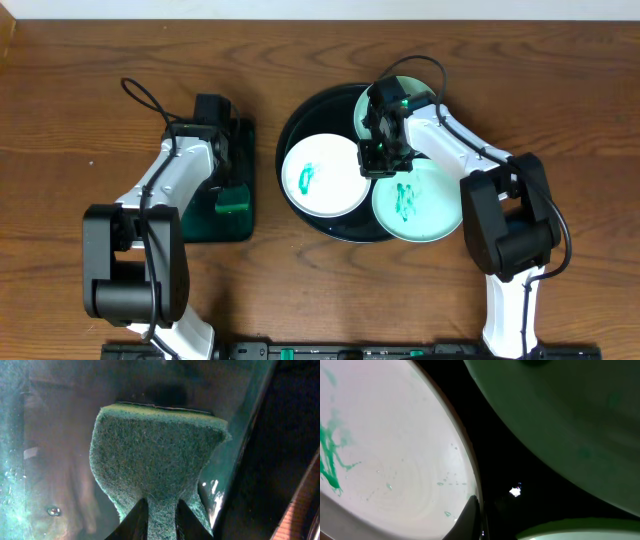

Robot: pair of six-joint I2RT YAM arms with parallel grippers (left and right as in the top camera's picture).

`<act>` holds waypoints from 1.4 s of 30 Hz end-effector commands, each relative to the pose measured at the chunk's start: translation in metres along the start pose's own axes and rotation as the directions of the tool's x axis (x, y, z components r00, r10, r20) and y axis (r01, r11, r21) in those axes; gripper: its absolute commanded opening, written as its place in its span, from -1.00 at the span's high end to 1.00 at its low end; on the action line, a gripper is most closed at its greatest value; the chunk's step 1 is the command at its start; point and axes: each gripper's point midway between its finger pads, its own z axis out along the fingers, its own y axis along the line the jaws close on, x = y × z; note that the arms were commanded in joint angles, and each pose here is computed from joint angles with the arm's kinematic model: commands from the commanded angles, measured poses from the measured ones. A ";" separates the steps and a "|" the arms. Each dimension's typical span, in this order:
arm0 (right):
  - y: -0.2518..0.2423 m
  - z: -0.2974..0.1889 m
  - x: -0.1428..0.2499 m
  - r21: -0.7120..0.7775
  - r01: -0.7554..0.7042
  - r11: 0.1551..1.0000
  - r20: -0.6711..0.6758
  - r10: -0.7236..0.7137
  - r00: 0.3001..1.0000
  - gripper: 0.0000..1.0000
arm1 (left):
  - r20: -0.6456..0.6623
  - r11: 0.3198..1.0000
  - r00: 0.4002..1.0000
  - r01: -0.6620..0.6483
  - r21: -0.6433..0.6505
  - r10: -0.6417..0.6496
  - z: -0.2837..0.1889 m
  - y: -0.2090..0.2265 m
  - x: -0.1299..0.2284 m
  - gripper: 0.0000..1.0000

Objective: Clean dirty plates on tray and stack at the side
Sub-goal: 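Grasp the green sponge with the left gripper and lift it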

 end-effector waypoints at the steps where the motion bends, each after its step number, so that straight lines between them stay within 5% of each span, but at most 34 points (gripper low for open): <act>1: 0.010 0.005 0.004 -0.023 0.040 0.999 -0.022 -0.040 0.999 0.98 | -0.010 1.000 1.000 0.007 -0.007 -0.008 0.006 0.003 0.002 0.63; 7: 0.010 0.005 0.004 -0.023 0.039 0.999 -0.023 -0.040 0.999 0.98 | -0.009 1.000 1.000 0.008 -0.006 -0.008 0.006 0.003 0.002 0.06; 17: 0.010 0.005 0.005 -0.022 0.038 0.999 -0.026 -0.039 0.999 0.98 | -0.044 1.000 0.999 0.006 -0.020 -0.007 0.018 0.005 0.008 0.05; 19: 0.010 0.005 0.005 -0.021 0.038 0.999 -0.027 -0.038 0.999 0.98 | -0.061 1.000 0.998 0.009 -0.025 -0.010 0.023 0.005 0.011 0.10; 23: 0.009 0.005 0.005 -0.021 0.038 0.999 -0.028 -0.038 0.999 0.98 | -0.067 1.000 0.998 0.009 -0.027 -0.010 0.025 0.005 0.012 0.85; 32: 0.009 0.005 0.006 -0.020 0.037 0.999 -0.031 -0.037 0.999 0.98 | -0.021 1.000 1.000 0.010 -0.012 -0.010 0.008 0.003 0.003 0.86; 42: 0.010 0.005 0.005 -0.021 0.045 0.999 -0.026 -0.045 0.999 0.98 | 0.312 1.000 0.950 0.014 -0.027 -0.005 -0.103 0.015 -0.034 0.86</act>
